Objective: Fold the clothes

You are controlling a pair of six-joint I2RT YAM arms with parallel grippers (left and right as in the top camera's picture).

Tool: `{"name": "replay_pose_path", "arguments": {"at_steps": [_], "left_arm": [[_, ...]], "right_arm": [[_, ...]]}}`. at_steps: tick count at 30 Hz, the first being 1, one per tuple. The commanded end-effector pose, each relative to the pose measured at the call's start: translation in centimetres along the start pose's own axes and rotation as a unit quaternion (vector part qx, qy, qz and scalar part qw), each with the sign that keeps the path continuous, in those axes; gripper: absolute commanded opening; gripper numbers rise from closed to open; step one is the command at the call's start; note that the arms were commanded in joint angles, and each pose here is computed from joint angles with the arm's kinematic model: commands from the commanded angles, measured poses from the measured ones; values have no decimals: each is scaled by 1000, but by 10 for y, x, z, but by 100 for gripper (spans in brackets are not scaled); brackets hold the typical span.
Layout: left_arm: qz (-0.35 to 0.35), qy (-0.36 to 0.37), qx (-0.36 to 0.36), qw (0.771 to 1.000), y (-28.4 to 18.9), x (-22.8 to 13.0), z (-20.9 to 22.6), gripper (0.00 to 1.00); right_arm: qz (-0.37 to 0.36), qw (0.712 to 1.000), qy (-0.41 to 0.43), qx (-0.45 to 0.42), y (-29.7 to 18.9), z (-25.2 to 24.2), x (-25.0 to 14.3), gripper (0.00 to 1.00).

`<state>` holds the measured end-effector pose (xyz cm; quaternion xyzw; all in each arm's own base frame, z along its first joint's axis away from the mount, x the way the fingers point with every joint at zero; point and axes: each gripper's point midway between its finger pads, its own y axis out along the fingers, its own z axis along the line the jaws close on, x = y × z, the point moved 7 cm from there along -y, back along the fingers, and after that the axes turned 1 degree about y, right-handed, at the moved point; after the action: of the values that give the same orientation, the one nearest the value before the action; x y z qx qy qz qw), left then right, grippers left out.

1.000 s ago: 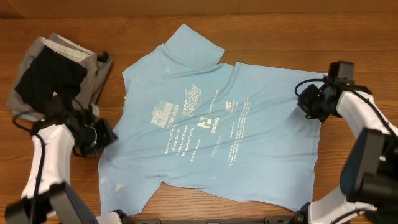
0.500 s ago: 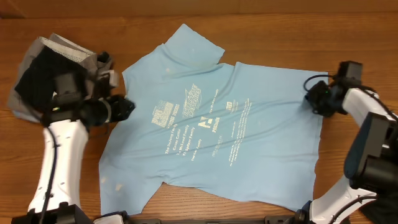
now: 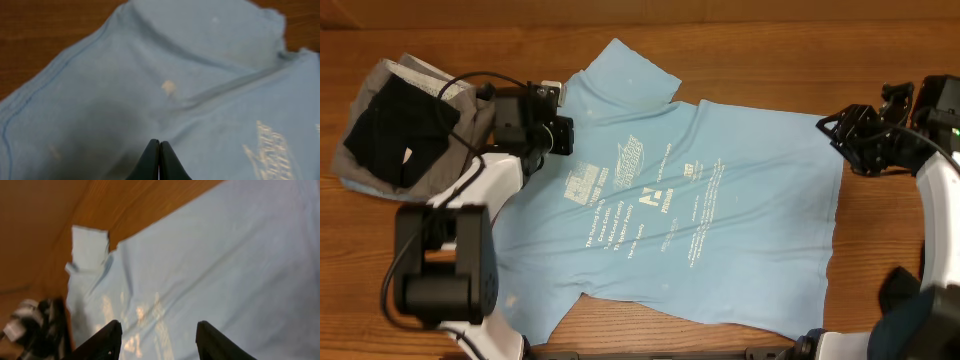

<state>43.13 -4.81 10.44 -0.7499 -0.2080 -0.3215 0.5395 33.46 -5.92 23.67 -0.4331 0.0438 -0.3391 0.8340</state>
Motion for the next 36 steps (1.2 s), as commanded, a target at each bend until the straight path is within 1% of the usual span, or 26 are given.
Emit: {"name": "replay_pose_path", "arguments": {"at_steps": [1,5,8,11,13,17,19,24,27,28,30,32,34,36], "left_arm": [[2,-24,54,998,29,-10,20,6],[31,-32,72,996,54,-28,33,4],[64,-54,125,989,65,-48,54,4],[85,-104,185,973,57,-62,83,4],[85,-126,193,969,49,-62,98,4],[66,-151,159,973,34,-48,110,4],[53,-152,137,977,28,-39,108,4],[22,-132,81,988,10,-12,90,15],[3,-126,56,990,-5,5,80,18],[-5,-123,54,991,-13,12,77,19],[-22,-117,54,991,-28,25,72,20],[-39,-110,54,992,-45,38,66,24],[-59,-103,55,991,-66,51,59,26],[-76,-96,52,991,-87,63,50,27]], "right_arm": [[27,1000,-7,8,-5,11,-15,52],[38,999,-1,-28,-4,5,-22,52],[30,997,-11,-64,-1,2,-23,52],[10,992,-30,-119,3,-2,-20,53],[-2,989,-38,-140,5,-3,-18,54],[-20,987,-51,-154,20,-5,-10,55],[-23,987,-44,-153,31,-9,-6,55],[-8,987,-32,-160,64,-26,2,55],[39,982,-13,-183,88,-46,-6,48],[60,979,-3,-193,95,-53,-11,43],[95,973,19,-210,106,-66,-20,24],[118,966,42,-224,114,-75,-27,15],[136,960,57,-238,122,-84,-32,13],[137,951,63,-268,130,-97,-33,11]]}}
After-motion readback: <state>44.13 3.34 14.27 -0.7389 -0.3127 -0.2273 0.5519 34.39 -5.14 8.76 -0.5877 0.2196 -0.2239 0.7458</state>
